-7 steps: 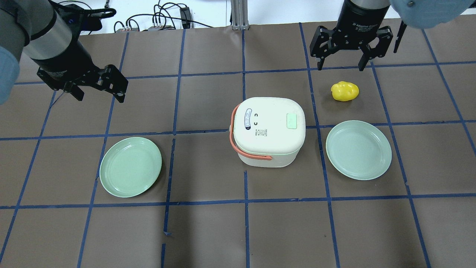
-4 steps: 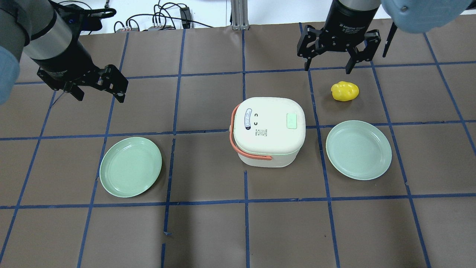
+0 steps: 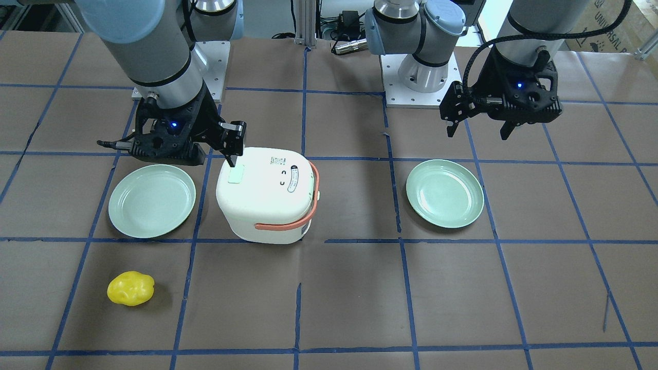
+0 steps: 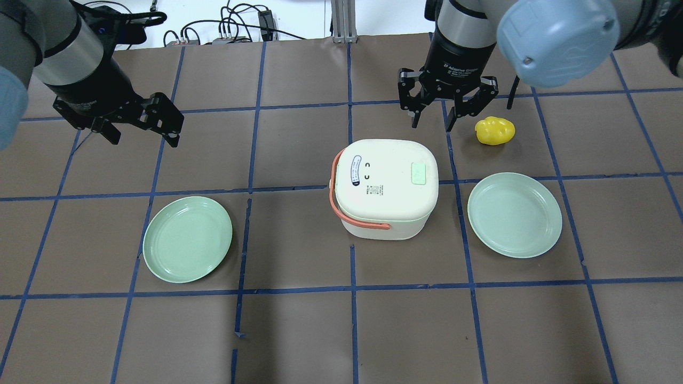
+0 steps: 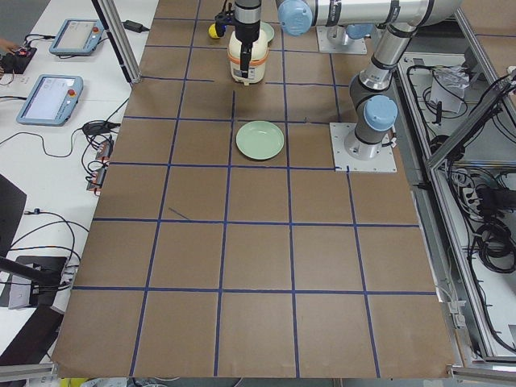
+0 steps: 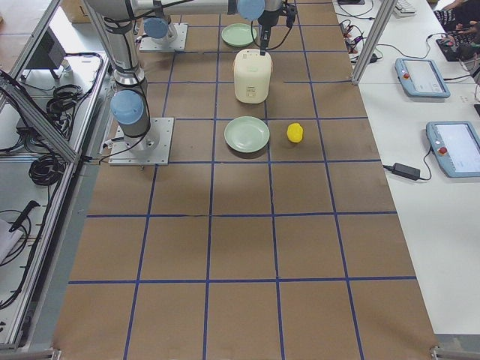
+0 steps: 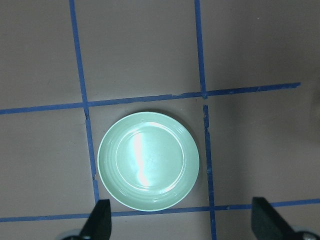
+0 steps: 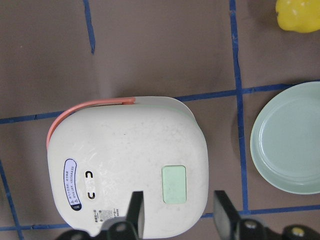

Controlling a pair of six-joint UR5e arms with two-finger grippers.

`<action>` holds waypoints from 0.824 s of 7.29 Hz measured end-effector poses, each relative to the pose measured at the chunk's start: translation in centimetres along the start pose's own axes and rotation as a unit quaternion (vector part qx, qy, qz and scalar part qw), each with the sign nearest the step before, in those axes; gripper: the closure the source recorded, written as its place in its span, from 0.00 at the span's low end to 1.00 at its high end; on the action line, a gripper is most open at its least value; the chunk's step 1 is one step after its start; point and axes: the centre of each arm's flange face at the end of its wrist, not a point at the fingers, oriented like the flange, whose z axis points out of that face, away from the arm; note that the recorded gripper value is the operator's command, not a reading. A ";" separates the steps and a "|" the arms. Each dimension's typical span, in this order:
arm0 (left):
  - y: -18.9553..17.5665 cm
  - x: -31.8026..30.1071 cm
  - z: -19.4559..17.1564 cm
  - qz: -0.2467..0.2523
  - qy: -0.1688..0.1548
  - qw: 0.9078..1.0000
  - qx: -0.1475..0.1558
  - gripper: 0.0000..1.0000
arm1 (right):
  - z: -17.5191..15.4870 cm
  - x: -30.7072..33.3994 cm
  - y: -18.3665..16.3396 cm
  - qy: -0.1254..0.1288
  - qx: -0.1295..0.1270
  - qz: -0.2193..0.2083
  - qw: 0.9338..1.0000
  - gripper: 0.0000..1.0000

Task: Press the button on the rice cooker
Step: 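Move the right gripper over the rice cooker's pale green button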

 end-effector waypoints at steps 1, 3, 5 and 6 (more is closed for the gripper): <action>0.0 0.0 0.0 0.000 0.000 1.000 0.000 0.00 | 1.4 0.0 0.2 -0.003 -0.001 -0.001 1.000 0.85; 0.0 0.0 0.0 0.000 0.000 1.000 0.000 0.00 | 3.7 0.2 0.4 -0.004 -0.002 -0.004 1.000 0.87; 0.0 0.0 0.0 0.000 0.000 1.000 0.000 0.00 | 5.1 0.3 0.6 -0.003 -0.006 -0.004 1.000 0.87; 0.0 0.0 0.0 0.000 0.000 1.000 0.000 0.00 | 5.5 0.3 0.6 -0.005 -0.008 -0.004 1.000 0.87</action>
